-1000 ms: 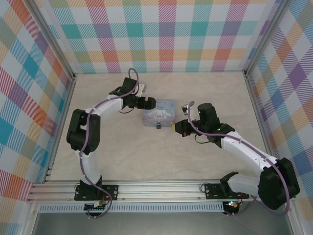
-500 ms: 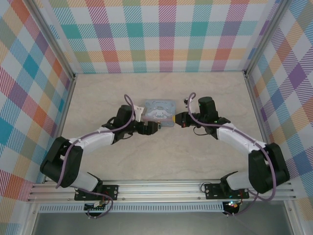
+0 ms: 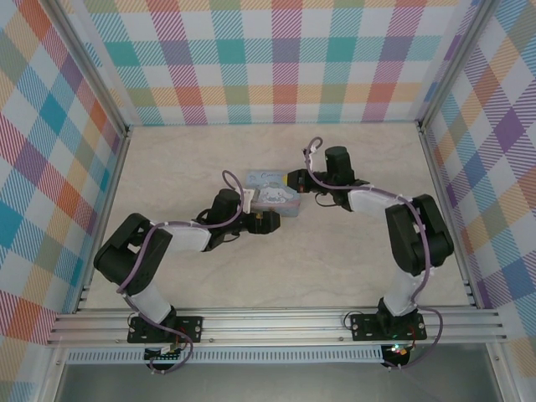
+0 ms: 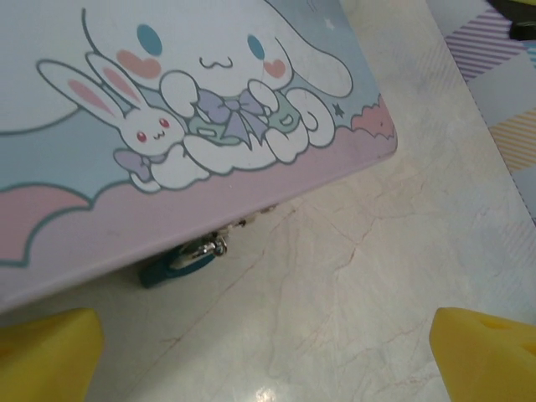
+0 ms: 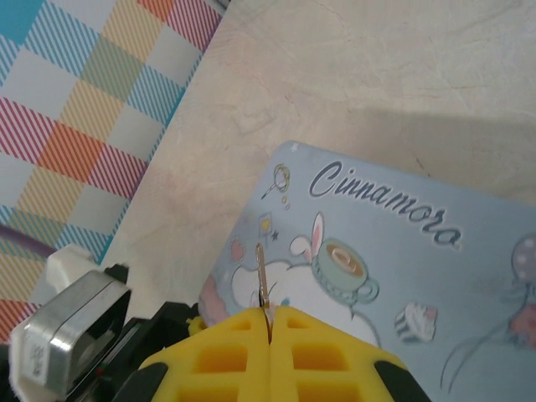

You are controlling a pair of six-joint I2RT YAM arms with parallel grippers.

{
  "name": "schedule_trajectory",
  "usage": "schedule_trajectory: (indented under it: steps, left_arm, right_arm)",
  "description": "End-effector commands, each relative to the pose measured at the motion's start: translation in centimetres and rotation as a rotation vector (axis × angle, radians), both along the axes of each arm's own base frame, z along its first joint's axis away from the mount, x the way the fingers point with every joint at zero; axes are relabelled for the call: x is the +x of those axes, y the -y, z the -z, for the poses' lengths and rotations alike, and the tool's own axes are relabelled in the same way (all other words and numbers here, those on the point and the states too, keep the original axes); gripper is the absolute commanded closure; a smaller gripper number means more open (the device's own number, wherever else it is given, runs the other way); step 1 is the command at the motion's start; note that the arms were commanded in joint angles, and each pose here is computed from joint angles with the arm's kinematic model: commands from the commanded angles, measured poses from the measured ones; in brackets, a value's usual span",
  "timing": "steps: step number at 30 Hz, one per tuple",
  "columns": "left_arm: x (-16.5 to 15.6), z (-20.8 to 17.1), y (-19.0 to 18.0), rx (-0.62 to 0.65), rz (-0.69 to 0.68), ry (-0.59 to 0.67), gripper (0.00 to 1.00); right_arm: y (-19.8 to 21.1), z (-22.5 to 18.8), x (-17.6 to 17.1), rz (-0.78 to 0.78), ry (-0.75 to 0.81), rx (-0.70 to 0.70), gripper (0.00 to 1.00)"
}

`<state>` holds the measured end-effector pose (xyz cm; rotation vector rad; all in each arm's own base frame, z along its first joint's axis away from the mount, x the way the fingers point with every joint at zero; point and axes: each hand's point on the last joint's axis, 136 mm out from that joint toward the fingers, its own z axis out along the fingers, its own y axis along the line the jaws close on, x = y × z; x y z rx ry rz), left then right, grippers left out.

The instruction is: Unlock the padlock with the key

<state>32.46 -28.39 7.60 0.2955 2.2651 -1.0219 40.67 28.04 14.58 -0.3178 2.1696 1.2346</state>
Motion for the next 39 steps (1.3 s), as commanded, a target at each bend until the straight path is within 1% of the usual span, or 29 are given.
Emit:
schedule_trajectory:
  steps: [1, 3, 7, 11, 17, 22, 25, 28, 33, 37, 39]
  left_arm:
    - [1.0, -0.4, 0.3, -0.017, -0.020, 0.053, 0.00]
    - [1.1, -0.2, 0.4, -0.014, -0.020, 0.047, 0.00]
    - [1.2, 0.0, 0.4, -0.006, -0.019, 0.043, 0.00]
    - [1.3, 0.3, 0.5, 0.006, -0.015, 0.037, 0.00]
    - [1.7, 0.6, 0.4, 0.018, -0.022, 0.039, 0.00]
    - [2.6, 1.0, -0.4, 0.032, -0.058, 0.033, 0.00]
    - [2.9, 1.1, -0.7, 0.036, -0.049, 0.035, 0.00]
    - [2.7, 1.2, -0.6, 0.034, -0.009, 0.048, 0.00]
    - [2.2, 1.9, 0.5, 0.000, 0.063, 0.025, 0.08]
    - [2.4, 2.1, 0.6, -0.036, 0.043, 0.039, 0.09]
    - [2.5, 2.2, 0.9, -0.052, 0.053, 0.036, 0.10]
  right_arm:
    - [-0.7, -1.5, 2.2, -0.007, 0.058, 0.059, 1.00]
    - [-0.7, -0.6, 2.7, -0.003, 0.039, 0.042, 1.00]
    - [-0.6, 1.4, 2.7, 0.009, -0.022, 0.010, 1.00]
    - [0.0, 3.5, 2.1, 0.017, -0.082, -0.042, 1.00]
    - [0.1, 5.7, 1.1, 0.007, -0.153, -0.058, 1.00]
    - [0.3, 6.8, 0.0, 0.011, -0.192, -0.062, 1.00]
    - [0.2, 7.3, -1.0, 0.009, -0.212, -0.059, 1.00]
    - [0.1, 7.7, -1.9, 0.011, -0.224, -0.054, 1.00]
    - [0.0, 7.8, -2.8, 0.014, -0.231, -0.042, 1.00]
    - [-0.1, 7.6, -2.9, 0.008, -0.225, -0.039, 1.00]
    - [-0.2, 7.7, -3.0, 0.005, -0.226, -0.041, 1.00]
